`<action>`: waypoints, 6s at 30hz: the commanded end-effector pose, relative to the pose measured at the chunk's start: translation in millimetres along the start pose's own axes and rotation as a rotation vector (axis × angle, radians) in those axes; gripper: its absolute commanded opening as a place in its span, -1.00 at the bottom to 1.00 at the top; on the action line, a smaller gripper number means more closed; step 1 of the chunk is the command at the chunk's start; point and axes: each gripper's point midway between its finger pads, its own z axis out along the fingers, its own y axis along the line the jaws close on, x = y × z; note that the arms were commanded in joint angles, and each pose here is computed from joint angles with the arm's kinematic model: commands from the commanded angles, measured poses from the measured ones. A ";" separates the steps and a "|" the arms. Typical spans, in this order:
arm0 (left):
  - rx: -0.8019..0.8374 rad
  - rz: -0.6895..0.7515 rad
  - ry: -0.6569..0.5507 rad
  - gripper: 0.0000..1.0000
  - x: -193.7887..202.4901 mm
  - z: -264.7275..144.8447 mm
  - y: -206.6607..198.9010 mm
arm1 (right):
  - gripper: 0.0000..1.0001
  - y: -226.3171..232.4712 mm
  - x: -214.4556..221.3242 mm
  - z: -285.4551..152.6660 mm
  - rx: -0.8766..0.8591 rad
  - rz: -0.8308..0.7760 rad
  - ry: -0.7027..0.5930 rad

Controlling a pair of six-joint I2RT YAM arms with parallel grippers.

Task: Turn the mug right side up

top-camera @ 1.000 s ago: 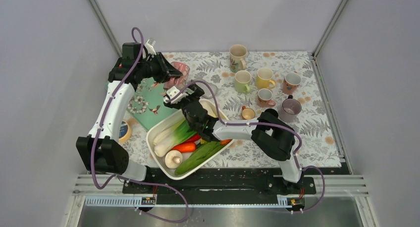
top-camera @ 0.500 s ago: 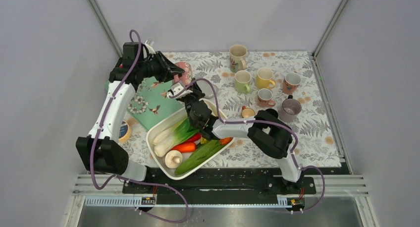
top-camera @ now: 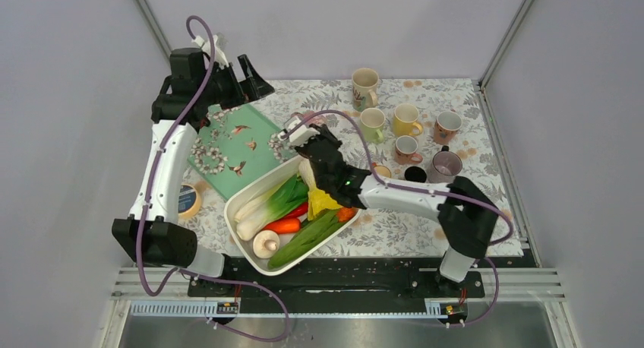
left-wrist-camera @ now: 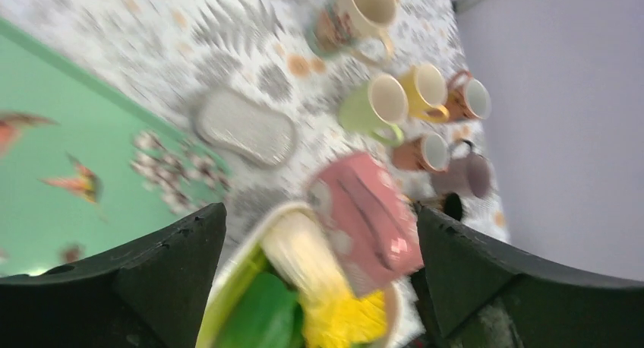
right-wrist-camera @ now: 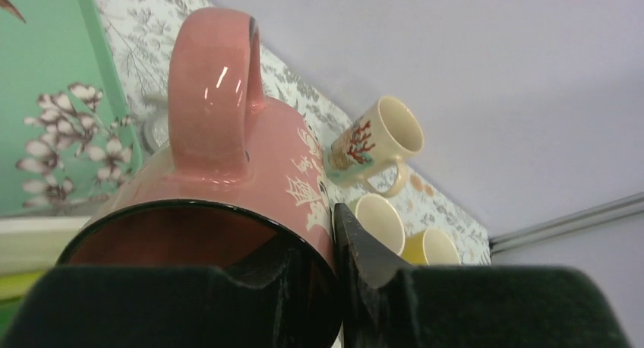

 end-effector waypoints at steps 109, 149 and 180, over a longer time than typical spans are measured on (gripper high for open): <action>-1.084 -0.162 -0.199 0.98 -71.1 47.1 418.7 | 0.99 -330.6 210.8 -14.0 0.176 0.848 0.616; -0.899 0.222 0.136 0.12 -31.6 61.8 403.8 | 0.99 -317.2 188.0 -50.7 0.128 0.846 0.514; -1.017 0.133 0.118 0.12 -46.8 76.0 424.8 | 0.99 -313.3 159.1 -72.0 0.098 0.850 0.356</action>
